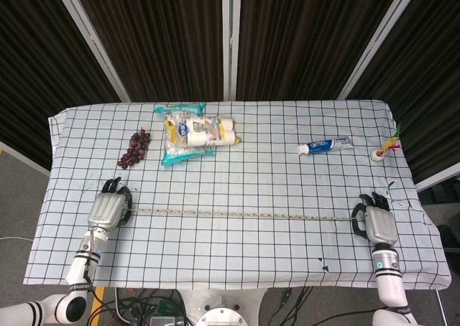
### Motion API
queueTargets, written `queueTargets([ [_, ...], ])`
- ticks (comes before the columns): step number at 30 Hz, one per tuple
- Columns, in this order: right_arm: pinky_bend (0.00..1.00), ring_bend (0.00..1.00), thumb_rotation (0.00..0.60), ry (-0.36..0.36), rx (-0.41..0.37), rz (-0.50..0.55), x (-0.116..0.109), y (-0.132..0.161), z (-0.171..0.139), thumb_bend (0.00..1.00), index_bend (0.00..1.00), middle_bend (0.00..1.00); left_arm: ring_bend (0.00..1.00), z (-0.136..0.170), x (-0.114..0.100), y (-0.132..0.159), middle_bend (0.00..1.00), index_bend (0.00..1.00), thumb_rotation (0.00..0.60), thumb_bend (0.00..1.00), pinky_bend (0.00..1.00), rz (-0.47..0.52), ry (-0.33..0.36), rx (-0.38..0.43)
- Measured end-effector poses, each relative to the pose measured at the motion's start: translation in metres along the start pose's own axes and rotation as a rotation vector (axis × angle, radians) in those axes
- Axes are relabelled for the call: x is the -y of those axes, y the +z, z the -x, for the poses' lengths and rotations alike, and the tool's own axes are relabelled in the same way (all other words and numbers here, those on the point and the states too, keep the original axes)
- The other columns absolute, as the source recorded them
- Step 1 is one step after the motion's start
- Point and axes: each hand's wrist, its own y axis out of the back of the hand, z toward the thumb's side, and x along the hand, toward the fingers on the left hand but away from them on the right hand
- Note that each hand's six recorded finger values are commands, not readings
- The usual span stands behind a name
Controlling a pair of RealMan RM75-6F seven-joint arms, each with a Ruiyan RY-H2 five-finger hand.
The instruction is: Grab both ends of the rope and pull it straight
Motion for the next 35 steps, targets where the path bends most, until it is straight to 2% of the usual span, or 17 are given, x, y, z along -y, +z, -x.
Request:
queueTargets([
  [8, 0.00, 0.00, 0.600, 0.002, -0.003, 0.004, 0.000, 0.001, 0.000, 0.34, 0.37, 0.12, 0.00, -0.002, 0.002, 0.000, 0.27, 0.50, 0.600, 0.40, 0.07, -0.007, -0.013, -0.008],
  [14, 0.00, 0.00, 0.600, -0.012, -0.011, 0.013, -0.005, 0.003, -0.001, 0.32, 0.27, 0.10, 0.00, -0.001, -0.003, 0.001, 0.24, 0.35, 0.600, 0.34, 0.07, -0.016, 0.007, -0.001],
  [21, 0.00, 0.00, 0.600, -0.040, -0.015, 0.028, -0.018, 0.000, -0.005, 0.30, 0.20, 0.08, 0.00, 0.004, -0.017, -0.002, 0.21, 0.32, 0.600, 0.32, 0.07, -0.014, 0.050, -0.004],
  [24, 0.00, 0.00, 0.600, -0.066, -0.026, 0.037, -0.029, -0.001, -0.009, 0.29, 0.16, 0.06, 0.00, 0.010, -0.029, -0.003, 0.21, 0.30, 0.600, 0.28, 0.07, 0.005, 0.094, -0.001],
  [29, 0.00, 0.00, 0.600, -0.111, -0.074, 0.013, -0.049, -0.006, -0.021, 0.24, 0.00, 0.01, 0.00, 0.028, -0.057, -0.010, 0.19, 0.23, 0.600, 0.21, 0.08, 0.029, 0.239, 0.013],
  [32, 0.00, 0.00, 0.600, -0.142, -0.111, -0.033, -0.060, -0.013, -0.034, 0.21, 0.00, 0.00, 0.00, 0.048, -0.071, -0.023, 0.18, 0.20, 0.600, 0.17, 0.08, 0.032, 0.332, 0.002],
  [35, 0.00, 0.00, 0.600, -0.174, -0.128, -0.079, -0.067, -0.025, -0.050, 0.20, 0.00, 0.00, 0.00, 0.077, -0.073, -0.044, 0.17, 0.19, 0.600, 0.15, 0.08, 0.030, 0.383, -0.034],
])
